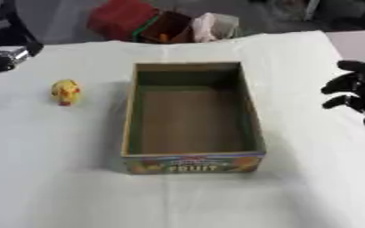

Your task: Pick up objects on the table and place them in the box.

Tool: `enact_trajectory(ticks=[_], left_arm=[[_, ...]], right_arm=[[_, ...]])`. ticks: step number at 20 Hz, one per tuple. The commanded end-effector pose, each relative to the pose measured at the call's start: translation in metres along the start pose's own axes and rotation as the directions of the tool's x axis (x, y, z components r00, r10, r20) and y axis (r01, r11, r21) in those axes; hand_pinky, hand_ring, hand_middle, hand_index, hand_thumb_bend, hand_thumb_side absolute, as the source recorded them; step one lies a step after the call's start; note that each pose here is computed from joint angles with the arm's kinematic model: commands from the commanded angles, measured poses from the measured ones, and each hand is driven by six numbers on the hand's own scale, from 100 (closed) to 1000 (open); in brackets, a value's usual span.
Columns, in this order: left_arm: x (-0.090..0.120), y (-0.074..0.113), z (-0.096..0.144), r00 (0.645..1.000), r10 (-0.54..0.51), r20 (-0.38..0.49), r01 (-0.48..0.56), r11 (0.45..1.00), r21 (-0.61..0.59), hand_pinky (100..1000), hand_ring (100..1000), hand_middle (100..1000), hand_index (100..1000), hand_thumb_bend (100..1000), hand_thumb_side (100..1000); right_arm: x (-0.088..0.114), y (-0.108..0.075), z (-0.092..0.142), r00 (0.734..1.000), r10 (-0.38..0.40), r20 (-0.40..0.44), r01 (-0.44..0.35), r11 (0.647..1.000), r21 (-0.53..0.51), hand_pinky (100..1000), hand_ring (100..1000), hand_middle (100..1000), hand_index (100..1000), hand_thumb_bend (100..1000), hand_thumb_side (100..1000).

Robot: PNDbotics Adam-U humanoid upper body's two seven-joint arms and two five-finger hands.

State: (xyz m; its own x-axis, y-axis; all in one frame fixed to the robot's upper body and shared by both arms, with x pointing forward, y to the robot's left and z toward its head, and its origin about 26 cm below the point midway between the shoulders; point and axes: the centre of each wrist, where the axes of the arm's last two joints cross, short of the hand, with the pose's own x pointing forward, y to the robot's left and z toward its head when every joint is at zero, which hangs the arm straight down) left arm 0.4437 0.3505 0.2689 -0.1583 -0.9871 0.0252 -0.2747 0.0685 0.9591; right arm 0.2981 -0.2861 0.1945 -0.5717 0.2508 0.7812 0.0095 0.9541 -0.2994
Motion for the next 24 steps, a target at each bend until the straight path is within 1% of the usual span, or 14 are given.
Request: enact_trajectory(ticks=[1,3,6,9,12,15,17,18,24], left_arm=[[-0.004,0.006,-0.006,1.0,0.001,0.002,-0.001,0.995,-0.098,614,777,848,964,580,985],[-0.002,0.002,-0.01,0.999,0.038,0.013,-0.035,0.985,-0.168,629,789,850,964,570,919],[0.0,0.003,-0.013,0.996,0.087,0.032,-0.077,0.97,-0.229,644,800,851,966,608,848],[0.004,0.004,-0.016,0.991,0.123,0.046,-0.106,0.958,-0.267,656,805,847,965,670,832],[0.006,0.005,-0.018,0.99,0.132,0.044,-0.114,0.948,-0.296,642,806,857,966,699,791],[0.008,0.003,-0.021,0.993,0.116,0.033,-0.1,0.944,-0.314,628,799,854,965,662,733],[0.01,-0.001,-0.022,0.993,0.116,0.022,-0.103,0.939,-0.328,624,795,848,963,604,676],[0.009,-0.002,-0.023,0.993,0.114,0.009,-0.104,0.937,-0.333,614,789,849,968,557,640],[0.012,-0.012,-0.025,0.995,0.085,-0.055,-0.1,0.925,-0.367,608,786,843,961,546,620]], right_arm=[[0.008,-0.003,-0.003,0.999,0.016,0.03,-0.017,1.0,0.014,551,666,584,826,100,883],[0.008,-0.003,-0.003,0.999,0.015,0.029,-0.015,1.0,0.018,551,667,584,826,100,884],[0.008,-0.002,-0.003,1.0,0.015,0.027,-0.015,1.0,0.018,551,667,584,826,100,884],[0.008,-0.002,-0.003,1.0,0.014,0.026,-0.014,1.0,0.021,551,667,584,826,100,885],[0.008,-0.001,-0.003,1.0,0.013,0.026,-0.014,1.0,0.027,551,667,584,826,100,886],[0.009,-0.001,-0.004,1.0,0.013,0.028,-0.014,0.999,0.029,552,668,584,826,100,886],[0.009,0.0,-0.004,0.999,0.013,0.03,-0.014,0.999,0.032,552,668,584,826,100,886],[0.009,0.0,-0.004,0.999,0.013,0.031,-0.014,0.999,0.033,552,668,584,826,100,887],[0.01,0.001,-0.005,0.999,0.013,0.032,-0.014,0.999,0.038,552,668,584,827,100,888]])
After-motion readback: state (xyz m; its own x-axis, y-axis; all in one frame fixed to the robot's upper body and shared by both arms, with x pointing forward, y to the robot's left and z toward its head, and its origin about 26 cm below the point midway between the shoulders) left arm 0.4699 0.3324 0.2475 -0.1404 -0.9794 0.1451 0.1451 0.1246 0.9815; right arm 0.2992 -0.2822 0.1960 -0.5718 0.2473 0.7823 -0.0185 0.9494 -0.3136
